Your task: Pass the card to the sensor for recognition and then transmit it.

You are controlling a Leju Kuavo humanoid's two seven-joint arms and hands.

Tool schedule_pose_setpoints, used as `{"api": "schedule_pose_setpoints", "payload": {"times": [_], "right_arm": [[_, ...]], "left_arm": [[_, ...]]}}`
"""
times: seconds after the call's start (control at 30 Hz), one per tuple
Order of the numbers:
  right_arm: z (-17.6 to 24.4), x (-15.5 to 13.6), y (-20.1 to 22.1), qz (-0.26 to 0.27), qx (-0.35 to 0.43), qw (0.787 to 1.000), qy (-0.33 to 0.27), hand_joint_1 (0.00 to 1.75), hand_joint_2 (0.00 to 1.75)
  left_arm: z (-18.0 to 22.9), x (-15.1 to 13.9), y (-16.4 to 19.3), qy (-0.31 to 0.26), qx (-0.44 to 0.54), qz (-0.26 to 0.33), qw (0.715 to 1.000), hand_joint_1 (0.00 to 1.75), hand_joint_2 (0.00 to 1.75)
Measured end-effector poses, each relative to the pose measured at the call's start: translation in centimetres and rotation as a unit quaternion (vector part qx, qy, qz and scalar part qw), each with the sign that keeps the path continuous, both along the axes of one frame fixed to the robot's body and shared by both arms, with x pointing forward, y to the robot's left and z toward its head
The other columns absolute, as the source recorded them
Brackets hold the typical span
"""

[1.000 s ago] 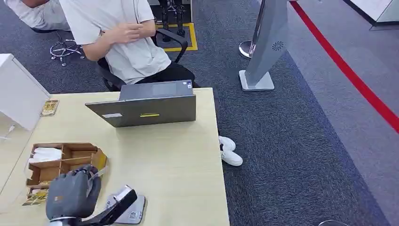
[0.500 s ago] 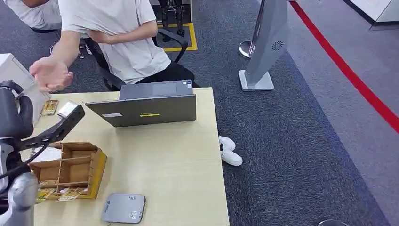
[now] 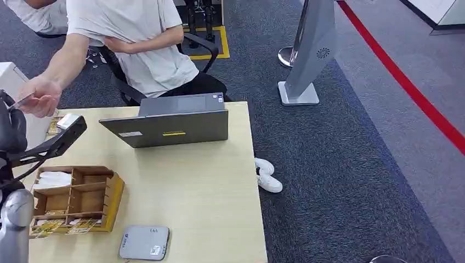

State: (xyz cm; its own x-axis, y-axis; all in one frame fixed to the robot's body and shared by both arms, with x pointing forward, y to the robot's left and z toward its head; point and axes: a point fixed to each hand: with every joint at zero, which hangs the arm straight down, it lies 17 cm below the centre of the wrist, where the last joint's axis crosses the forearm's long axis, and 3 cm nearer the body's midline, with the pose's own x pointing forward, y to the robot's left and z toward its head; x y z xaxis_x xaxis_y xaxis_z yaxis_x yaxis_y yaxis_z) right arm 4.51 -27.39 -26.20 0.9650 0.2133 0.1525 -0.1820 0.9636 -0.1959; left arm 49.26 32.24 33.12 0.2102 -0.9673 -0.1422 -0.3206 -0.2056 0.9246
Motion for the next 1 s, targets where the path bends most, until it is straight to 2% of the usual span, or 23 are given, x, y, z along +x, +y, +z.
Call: {"api": "schedule_pose_setpoints", "payload": {"times": [0.3, 0.43, 0.67, 0.8, 0.9, 1.0], "right_arm": [[-0.1, 0.1, -0.3, 0.0, -0.004, 1.0, -0.001, 0.0, 0.0], [-0.2, -0.3, -0.5, 0.004, -0.006, 1.0, 0.001, 0.0, 0.0], [-0.2, -0.9, -0.9, -0.005, -0.009, 1.0, 0.005, 0.0, 0.0], [-0.2, -1.0, -1.2, -0.021, -0.012, 1.0, 0.004, 0.0, 0.0], [-0.2, -1.0, -1.5, -0.049, -0.015, 0.999, 0.0, 0.0, 0.0], [-0.2, -1.1, -1.6, -0.071, -0.016, 0.997, 0.005, 0.0, 0.0]], "left_arm": [[-0.2, 0.1, -0.4, 0.005, -0.016, -0.003, 1.0, 0.0, 1.75], [-0.4, 0.1, -1.4, 0.005, -0.018, -0.022, 1.0, 0.0, 1.75], [-1.2, -1.9, -5.2, 0.008, -0.029, -0.097, 0.995, 0.0, 1.75], [-4.1, -5.3, -8.3, 0.029, -0.038, -0.164, 0.985, 0.0, 1.75], [-8.3, -10.3, -10.1, 0.043, -0.059, -0.193, 0.978, 0.0, 1.75], [-11.6, -14.4, -10.4, 0.063, -0.083, -0.194, 0.975, 0.0, 1.75]]}}
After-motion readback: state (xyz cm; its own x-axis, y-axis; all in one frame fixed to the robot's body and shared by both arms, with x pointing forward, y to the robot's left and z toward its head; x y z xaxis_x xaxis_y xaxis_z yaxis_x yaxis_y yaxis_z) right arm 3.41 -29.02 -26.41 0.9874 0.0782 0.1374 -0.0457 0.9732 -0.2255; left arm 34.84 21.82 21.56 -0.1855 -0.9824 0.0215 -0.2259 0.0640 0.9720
